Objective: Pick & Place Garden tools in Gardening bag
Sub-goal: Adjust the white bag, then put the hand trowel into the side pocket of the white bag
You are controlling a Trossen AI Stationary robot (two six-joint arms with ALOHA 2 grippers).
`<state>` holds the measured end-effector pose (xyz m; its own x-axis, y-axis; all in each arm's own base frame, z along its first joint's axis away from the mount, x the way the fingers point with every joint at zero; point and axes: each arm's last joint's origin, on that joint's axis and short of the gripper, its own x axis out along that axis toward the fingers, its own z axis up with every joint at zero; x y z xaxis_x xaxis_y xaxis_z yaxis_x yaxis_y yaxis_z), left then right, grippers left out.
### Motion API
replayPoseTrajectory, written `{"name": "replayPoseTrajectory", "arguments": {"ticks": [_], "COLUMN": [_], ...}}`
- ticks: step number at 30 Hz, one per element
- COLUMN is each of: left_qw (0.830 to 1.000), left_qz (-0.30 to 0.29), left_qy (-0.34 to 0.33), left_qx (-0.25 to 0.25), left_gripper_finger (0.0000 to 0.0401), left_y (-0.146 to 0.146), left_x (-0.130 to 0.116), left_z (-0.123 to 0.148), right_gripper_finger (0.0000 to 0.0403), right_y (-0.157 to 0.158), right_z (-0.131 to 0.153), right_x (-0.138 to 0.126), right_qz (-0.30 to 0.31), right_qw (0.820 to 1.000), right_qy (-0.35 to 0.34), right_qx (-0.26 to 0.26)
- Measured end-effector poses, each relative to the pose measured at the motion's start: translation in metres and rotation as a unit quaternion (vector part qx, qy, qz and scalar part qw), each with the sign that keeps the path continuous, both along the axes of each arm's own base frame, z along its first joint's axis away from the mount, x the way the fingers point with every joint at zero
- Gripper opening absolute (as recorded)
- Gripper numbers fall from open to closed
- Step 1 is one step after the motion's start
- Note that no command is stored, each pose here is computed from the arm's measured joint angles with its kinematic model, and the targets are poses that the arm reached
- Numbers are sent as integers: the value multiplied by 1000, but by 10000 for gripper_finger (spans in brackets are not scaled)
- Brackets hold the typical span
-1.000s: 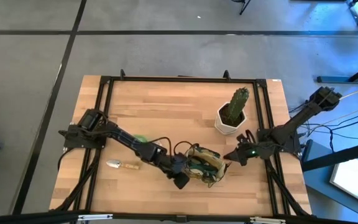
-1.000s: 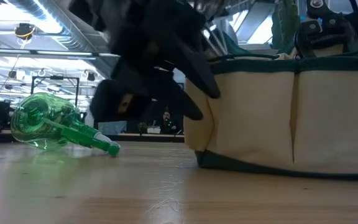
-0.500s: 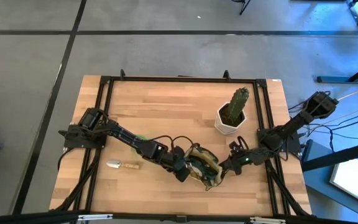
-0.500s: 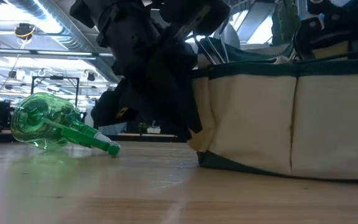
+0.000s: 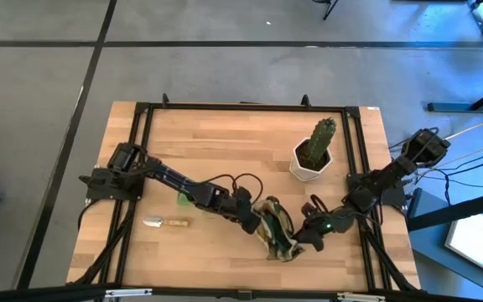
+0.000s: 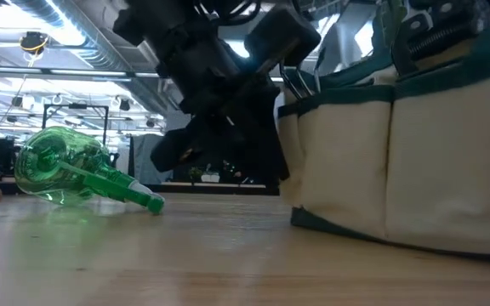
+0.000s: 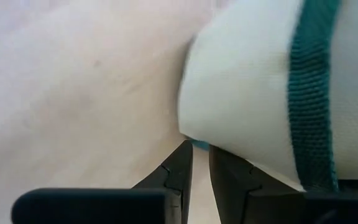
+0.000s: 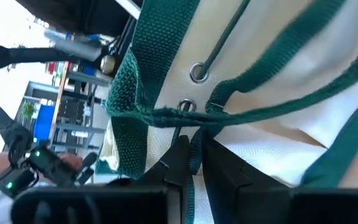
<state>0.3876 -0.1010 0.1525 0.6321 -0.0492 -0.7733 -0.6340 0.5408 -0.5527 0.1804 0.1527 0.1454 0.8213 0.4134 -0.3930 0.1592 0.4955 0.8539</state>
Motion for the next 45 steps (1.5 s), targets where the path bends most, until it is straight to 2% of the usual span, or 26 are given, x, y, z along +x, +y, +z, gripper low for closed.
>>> {"name": "replayPoseTrajectory", "arguments": {"ticks": [8, 15, 19, 23, 26, 32, 36, 41, 45], "left_qw": [1000, 999, 997, 994, 993, 997, 996, 991, 989], "left_qz": [6, -31, -70, -68, -64, -72, -87, -117, -92], "left_qy": [-22, -29, 13, 76, 84, 30, 14, 7, 12], "left_qx": [20, -1, 10, 41, 47, 25, 2, -62, -113], "left_gripper_finger": [47, 47, 47, 47, 49, 59, 60, 50, 40], "left_y": [29, 42, 33, 31, 34, 38, 38, 32, 18], "left_x": [10, 13, -3, -29, -43, -52, -59, -66, -69], "left_z": [3, 5, 18, 39, 59, 90, 104, 114, 117], "right_gripper_finger": [44, 44, 44, 44, 44, 44, 44, 44, 44], "right_y": [9, 9, 11, 15, 19, 23, 20, 15, 6], "right_z": [1, 2, 3, 3, 3, 3, 3, 10, 18], "right_x": [-7, -7, -8, -13, -17, -21, -23, -29, -35], "right_qz": [16, 9, 15, 30, 41, 54, 95, 114, 101], "right_qw": [1000, 1000, 1000, 999, 999, 998, 995, 993, 994], "right_qy": [-4, -13, -15, -18, -19, -19, 0, 15, 30], "right_qx": [2, 5, 4, 1, 2, -3, -14, -21, -24]}}
